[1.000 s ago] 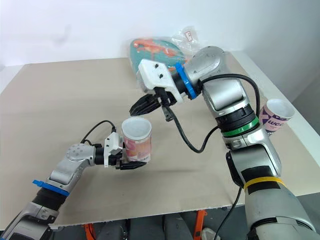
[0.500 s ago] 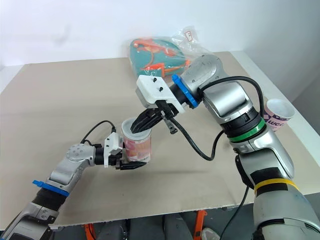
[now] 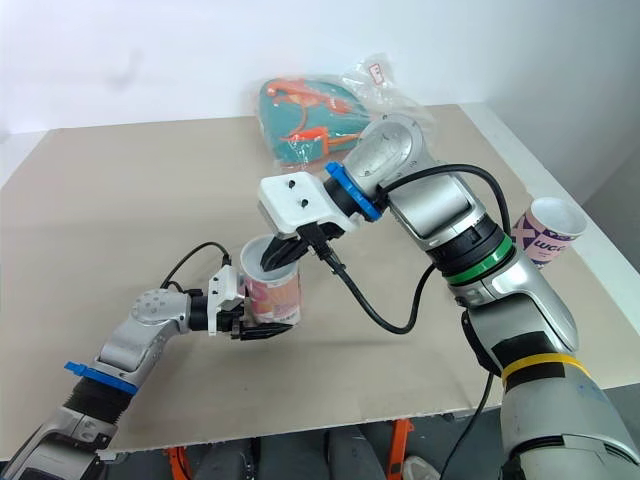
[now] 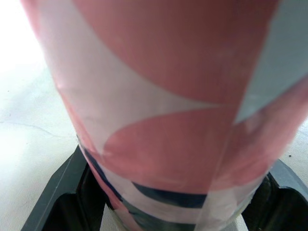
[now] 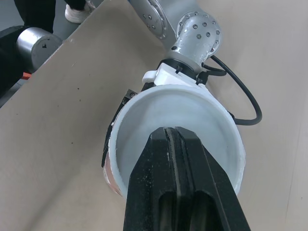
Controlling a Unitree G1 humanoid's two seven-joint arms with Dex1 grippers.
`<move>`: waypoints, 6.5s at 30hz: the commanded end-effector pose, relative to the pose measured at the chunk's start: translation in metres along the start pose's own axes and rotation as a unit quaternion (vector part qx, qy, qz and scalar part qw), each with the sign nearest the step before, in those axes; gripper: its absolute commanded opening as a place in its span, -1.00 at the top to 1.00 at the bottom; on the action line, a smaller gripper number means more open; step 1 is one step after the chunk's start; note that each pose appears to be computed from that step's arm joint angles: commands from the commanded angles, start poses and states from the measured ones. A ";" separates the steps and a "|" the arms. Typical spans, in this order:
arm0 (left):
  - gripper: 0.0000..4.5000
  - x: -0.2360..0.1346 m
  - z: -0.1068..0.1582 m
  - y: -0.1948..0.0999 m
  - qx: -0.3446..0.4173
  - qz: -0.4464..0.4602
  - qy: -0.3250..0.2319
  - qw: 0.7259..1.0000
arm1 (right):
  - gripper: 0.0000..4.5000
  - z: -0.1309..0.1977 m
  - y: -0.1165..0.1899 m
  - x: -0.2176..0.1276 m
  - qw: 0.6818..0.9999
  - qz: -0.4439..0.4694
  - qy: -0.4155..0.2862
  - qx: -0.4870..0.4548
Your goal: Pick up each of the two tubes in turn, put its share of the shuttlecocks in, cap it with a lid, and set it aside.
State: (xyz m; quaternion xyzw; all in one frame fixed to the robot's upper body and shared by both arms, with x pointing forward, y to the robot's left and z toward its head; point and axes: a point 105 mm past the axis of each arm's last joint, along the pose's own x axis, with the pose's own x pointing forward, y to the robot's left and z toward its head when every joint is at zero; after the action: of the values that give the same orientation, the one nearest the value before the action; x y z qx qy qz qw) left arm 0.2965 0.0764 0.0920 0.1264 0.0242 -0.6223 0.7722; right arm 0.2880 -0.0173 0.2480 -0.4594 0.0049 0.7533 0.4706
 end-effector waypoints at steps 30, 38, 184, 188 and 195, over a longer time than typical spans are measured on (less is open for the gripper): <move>-0.37 0.001 -0.010 -0.004 -0.025 0.000 0.011 1.000 | 0.97 0.000 -0.010 -0.072 0.977 -0.181 -0.065 0.090; -0.37 0.010 0.000 -0.003 -0.057 -0.012 -0.005 0.998 | -0.61 -0.010 0.032 -0.087 0.945 -0.278 -0.065 0.158; -1.00 -0.006 0.121 0.016 -0.046 0.008 -0.209 0.977 | -0.98 -0.195 0.148 -0.111 0.568 -0.641 -0.064 0.512; -1.00 -0.007 0.123 0.019 -0.047 0.010 -0.213 0.976 | -0.98 -0.198 0.158 -0.115 0.568 -0.638 -0.048 0.517; -1.00 -0.011 0.124 0.023 -0.051 0.015 -0.218 0.975 | -0.98 -0.188 0.173 -0.100 0.602 -0.596 -0.040 0.530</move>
State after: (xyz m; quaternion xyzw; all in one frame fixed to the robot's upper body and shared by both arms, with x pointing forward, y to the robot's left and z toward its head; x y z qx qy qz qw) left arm 0.3029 0.0611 0.2057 -0.0526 -0.0939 -0.6180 0.7788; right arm 0.3108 -0.2704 0.1173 0.0150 0.1334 0.1680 0.9766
